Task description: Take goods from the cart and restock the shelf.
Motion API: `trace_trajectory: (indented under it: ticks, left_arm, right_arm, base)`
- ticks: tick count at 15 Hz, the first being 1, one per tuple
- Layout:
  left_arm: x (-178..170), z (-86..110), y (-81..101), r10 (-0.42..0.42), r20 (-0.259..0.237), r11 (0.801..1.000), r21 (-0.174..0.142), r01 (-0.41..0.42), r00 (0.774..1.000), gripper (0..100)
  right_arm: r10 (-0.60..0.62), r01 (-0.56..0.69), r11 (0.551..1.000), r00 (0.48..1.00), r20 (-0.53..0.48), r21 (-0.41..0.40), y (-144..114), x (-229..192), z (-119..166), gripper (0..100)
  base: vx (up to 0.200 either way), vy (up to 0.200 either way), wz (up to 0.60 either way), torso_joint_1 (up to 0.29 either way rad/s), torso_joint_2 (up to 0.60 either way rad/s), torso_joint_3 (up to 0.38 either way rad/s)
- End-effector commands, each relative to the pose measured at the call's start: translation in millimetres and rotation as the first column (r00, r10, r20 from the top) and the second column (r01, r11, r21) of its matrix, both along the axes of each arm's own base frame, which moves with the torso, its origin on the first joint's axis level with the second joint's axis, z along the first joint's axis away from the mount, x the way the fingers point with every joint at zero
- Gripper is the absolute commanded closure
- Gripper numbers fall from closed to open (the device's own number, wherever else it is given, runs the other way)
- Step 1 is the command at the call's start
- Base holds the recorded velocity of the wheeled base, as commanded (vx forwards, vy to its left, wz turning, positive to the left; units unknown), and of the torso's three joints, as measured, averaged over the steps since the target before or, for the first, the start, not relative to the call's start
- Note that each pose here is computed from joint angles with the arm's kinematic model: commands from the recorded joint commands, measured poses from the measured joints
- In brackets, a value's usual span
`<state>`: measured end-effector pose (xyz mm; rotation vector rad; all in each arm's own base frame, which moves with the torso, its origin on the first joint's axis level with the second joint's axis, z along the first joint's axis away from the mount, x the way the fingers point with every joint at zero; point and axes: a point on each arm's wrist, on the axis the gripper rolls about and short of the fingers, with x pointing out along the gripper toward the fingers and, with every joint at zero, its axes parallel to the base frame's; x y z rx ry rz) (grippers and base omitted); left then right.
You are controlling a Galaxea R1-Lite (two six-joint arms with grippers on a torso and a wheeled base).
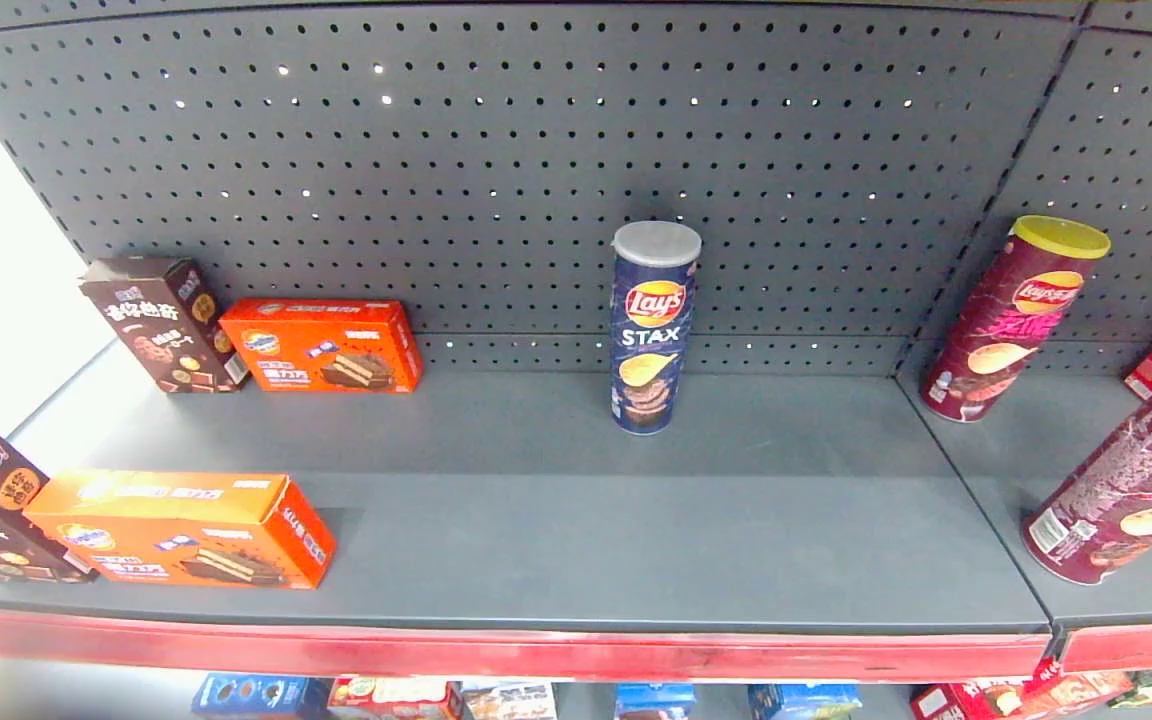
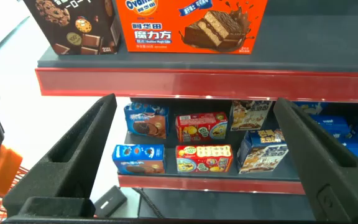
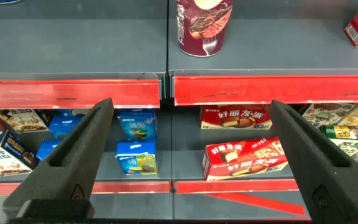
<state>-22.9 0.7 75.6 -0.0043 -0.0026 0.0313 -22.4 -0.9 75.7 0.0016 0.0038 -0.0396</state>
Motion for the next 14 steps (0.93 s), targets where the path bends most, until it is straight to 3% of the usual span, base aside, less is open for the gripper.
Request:
trace_trajectory:
  ticks: [1, 10, 14]
  left_arm:
    - [0.1, 0.1, 0.0, 0.001, -0.001, 1.0, 0.0, -0.001, 1.0, 0]
    - [0.1, 0.1, 0.0, -0.002, -0.001, 1.0, -0.002, 0.002, 1.0, 0]
    - [0.1, 0.1, -0.1, -0.004, -0.001, 1.0, 0.0, 0.004, 1.0, 0]
  right_arm:
    - [0.0, 0.0, 1.0, 1.0, 0.001, 0.0, 0.0, 0.0, 0.0, 0]
    - [0.001, -0.001, 1.0, 1.0, 0.001, -0.006, 0.0, 0.0, 0.0, 0]
    - [0.0, 0.0, 1.0, 1.0, 0.001, -0.005, 0.0, 0.0, 0.0, 0]
  base:
    - [0.0, 0.0, 0.0, 0.0, 0.0, 0.0]
    - [0.0, 0.0, 0.0, 0.0, 0.0, 0.0]
    - [0.0, 0.0, 0.6, 0.004, 0.0, 0.002]
